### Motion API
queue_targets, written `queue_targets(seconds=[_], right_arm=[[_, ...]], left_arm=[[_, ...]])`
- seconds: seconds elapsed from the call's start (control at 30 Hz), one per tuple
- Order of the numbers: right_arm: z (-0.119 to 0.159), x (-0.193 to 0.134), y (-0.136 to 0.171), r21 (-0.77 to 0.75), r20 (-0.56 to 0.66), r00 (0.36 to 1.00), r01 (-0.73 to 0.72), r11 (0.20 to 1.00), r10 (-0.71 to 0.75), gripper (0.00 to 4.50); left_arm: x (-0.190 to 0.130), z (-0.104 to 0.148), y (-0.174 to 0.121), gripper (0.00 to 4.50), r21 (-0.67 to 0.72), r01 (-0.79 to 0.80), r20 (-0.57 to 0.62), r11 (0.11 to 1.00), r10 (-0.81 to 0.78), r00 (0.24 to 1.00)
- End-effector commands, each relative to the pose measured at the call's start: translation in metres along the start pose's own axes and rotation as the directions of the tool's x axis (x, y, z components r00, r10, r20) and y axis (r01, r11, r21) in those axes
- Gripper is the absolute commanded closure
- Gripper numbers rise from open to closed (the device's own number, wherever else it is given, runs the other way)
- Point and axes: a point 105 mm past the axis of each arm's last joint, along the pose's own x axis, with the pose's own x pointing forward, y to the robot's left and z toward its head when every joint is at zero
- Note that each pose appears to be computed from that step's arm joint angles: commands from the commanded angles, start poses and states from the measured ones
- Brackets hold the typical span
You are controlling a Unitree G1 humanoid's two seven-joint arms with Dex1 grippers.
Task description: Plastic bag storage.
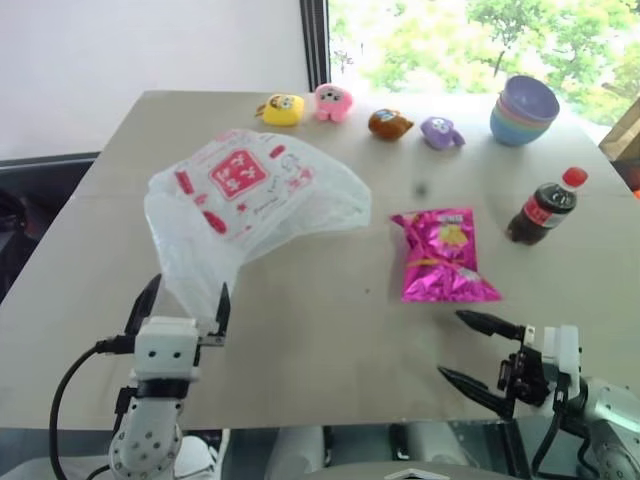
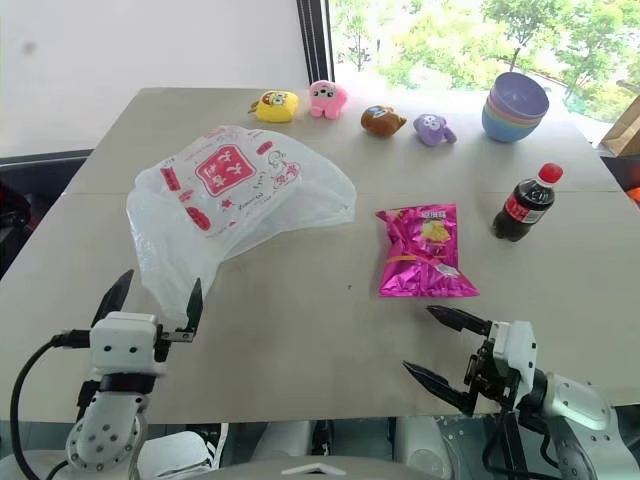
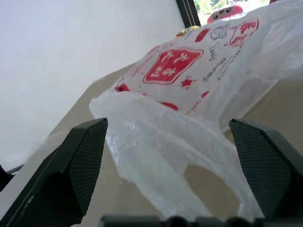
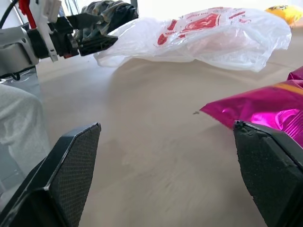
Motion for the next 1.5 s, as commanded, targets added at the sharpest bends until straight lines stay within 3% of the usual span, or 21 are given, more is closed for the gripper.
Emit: queue_targets(seconds=[0.03, 0.33, 0.57, 1.0, 1.3, 1.33, 1.5], right_arm=[[0.003, 0.001, 0.000, -0.014, 0.019, 1.000, -0.007, 1.000, 0.007, 0.00], [0.002, -0.001, -0.003, -0.024, 0.019, 1.000, 0.004, 1.000, -0.003, 0.00], [0.002, -0.002, -0.006, -0.031, 0.012, 1.000, -0.001, 1.000, 0.001, 0.00], [0.000, -0.002, -0.011, -0.035, 0.007, 1.000, 0.003, 0.999, -0.003, 0.00], [0.002, -0.003, -0.013, -0.046, 0.010, 1.000, 0.021, 0.999, -0.021, 0.00], [0.002, -0.003, -0.014, -0.048, 0.011, 1.000, 0.023, 0.999, -0.022, 0.00], [0.011, 0.000, -0.020, -0.080, 0.041, 0.998, 0.052, 0.995, -0.049, 0.00]], left_arm=[[0.008, 0.002, -0.003, 0.08, 0.081, 0.051, 0.036, 0.995, -0.054, 0.998], [0.000, -0.011, -0.014, 0.08, 0.209, 0.130, 0.007, 0.969, -0.134, 0.991], [-0.012, -0.021, -0.012, 0.08, 0.201, 0.112, -0.029, 0.973, -0.108, 0.994], [-0.002, -0.007, -0.009, 0.08, 0.189, 0.069, 0.064, 0.979, -0.082, 0.995], [0.000, -0.009, -0.010, 4.19, 0.181, 0.075, 0.060, 0.981, -0.088, 0.994], [0.000, -0.010, -0.010, 4.43, 0.175, 0.077, 0.057, 0.982, -0.088, 0.994], [0.002, -0.010, -0.014, 4.43, 0.070, 0.102, 0.058, 0.992, -0.106, 0.993]])
